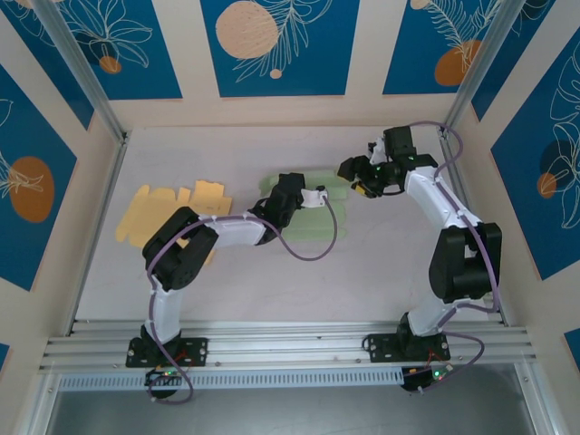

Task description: Fold the paper box

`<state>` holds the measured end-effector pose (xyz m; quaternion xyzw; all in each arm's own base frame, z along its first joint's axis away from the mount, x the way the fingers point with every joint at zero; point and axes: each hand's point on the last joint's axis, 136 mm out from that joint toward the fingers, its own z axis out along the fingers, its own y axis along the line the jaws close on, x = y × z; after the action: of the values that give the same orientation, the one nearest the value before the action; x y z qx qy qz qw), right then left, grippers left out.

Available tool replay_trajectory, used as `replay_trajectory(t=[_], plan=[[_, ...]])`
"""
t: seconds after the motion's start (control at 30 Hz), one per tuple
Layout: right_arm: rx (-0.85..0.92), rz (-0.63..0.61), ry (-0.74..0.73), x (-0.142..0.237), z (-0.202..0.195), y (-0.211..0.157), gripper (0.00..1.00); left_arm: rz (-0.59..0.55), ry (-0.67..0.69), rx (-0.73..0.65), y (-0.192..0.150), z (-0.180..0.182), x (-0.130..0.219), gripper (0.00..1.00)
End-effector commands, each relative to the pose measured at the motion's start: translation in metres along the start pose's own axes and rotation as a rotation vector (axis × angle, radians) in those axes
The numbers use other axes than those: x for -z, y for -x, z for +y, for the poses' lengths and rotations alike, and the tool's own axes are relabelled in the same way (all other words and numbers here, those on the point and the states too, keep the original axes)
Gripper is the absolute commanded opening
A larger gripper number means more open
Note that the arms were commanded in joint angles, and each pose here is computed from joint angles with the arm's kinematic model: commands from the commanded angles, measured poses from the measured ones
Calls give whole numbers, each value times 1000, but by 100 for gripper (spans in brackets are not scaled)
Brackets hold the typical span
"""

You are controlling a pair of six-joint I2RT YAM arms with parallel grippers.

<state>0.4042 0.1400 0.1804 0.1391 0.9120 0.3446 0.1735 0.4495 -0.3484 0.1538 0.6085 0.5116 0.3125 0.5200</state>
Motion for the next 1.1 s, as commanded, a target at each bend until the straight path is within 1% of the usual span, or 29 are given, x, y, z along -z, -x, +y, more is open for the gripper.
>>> replay_trajectory(t=[0.0,0.1,0.2,0.27,0.37,0.5,0.67,0.77,0.93,1.07], plan=[[5,15,15,-5,9,6,62,-22,15,6,8,-1,0,0],[-2,22,-5,-13,4,8,62,-12,6,15,7,-2,-2,0],[-24,19,-57,-19,-16,4,60,-12,-4,23,8,-4,-3,0],[-51,27,-57,-23,-30,-2,58,-9,-7,31,7,-4,-3,0],[-80,22,-54,-29,-49,-7,57,-8,-14,48,7,-5,-5,0],[-87,19,-59,-43,-66,-9,55,-6,-36,61,6,-8,-6,0],[-95,-4,-96,-62,-87,0,52,7,-60,72,2,-13,-11,0],[-106,-11,-88,-75,-96,6,50,8,-75,85,-1,-15,-13,0],[-121,-7,-88,-93,-106,12,49,14,-88,84,-2,-15,-17,0],[-128,-11,-106,-98,-113,15,49,12,-94,78,0,-17,-20,0]])
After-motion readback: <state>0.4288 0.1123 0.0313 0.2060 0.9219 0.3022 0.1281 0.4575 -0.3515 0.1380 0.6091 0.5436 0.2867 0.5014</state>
